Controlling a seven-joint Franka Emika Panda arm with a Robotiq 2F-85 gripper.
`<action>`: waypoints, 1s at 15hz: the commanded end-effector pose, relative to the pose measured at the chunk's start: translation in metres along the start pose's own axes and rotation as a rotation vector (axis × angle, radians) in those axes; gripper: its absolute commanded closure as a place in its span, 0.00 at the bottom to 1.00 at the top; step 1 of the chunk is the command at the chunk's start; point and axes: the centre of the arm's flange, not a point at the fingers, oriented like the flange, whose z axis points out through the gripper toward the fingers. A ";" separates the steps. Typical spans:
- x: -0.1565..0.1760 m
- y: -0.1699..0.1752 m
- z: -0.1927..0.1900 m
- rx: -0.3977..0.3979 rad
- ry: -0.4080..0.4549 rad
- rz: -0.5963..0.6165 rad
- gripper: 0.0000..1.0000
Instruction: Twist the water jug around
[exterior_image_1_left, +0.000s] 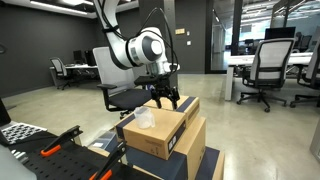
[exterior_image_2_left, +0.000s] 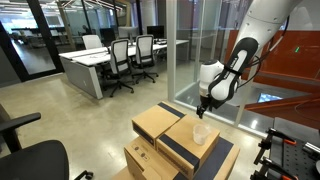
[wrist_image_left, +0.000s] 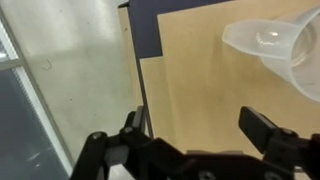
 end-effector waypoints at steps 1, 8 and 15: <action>-0.002 0.004 0.002 -0.008 -0.017 0.033 0.26; -0.002 0.004 0.003 -0.010 -0.016 0.029 0.69; -0.007 0.007 0.007 -0.009 -0.039 0.055 0.95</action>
